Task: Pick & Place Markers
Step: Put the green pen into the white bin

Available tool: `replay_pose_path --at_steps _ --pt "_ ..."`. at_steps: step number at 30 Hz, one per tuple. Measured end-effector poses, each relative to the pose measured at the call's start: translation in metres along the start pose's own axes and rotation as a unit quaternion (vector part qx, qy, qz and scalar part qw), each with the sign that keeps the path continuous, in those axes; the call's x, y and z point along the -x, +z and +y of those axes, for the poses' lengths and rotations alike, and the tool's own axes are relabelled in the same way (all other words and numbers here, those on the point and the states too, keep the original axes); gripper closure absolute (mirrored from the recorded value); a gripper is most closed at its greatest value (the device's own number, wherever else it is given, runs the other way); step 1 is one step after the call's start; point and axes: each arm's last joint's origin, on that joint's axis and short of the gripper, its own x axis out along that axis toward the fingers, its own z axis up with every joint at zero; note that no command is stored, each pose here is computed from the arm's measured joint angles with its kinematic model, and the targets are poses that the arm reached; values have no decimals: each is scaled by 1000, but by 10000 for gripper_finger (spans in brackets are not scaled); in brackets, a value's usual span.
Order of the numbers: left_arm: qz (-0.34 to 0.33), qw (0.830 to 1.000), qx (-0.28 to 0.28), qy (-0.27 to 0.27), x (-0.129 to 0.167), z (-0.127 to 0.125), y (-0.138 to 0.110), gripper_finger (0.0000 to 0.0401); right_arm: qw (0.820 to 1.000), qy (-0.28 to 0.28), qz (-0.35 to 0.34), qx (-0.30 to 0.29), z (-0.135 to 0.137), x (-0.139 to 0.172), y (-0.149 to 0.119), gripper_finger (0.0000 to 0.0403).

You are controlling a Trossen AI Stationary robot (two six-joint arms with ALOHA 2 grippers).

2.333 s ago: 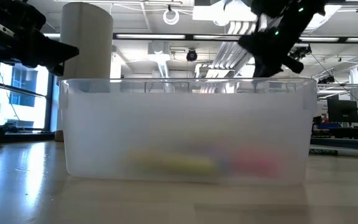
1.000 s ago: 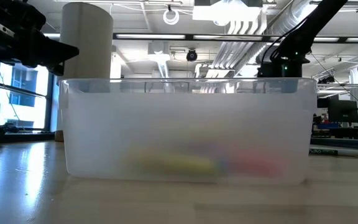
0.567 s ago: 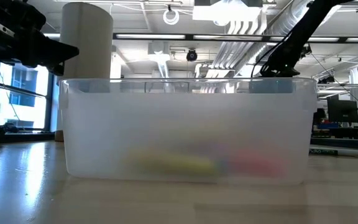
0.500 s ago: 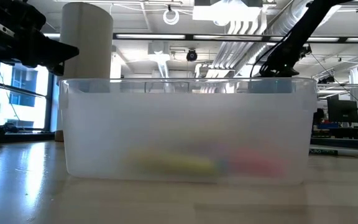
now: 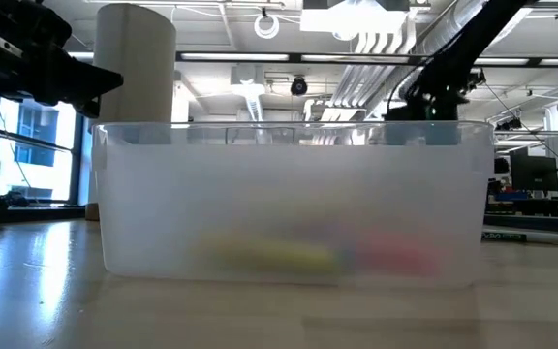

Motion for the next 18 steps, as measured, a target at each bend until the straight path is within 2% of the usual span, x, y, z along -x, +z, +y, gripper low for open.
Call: replay_pose_path --at_steps 6,11,14,18 --pt "0 1000 0 0 0 0 0 400 994 23 -98 37 -14 56 -18 373" --pt "0 1000 0 0 0 0 0 400 971 123 -169 117 -23 106 -53 369" --pt "0 1000 0 0 0 0 0 400 942 195 -201 184 -26 132 -81 373" --pt "0 1000 0 0 0 0 0 400 877 294 -247 287 -20 157 -122 373"
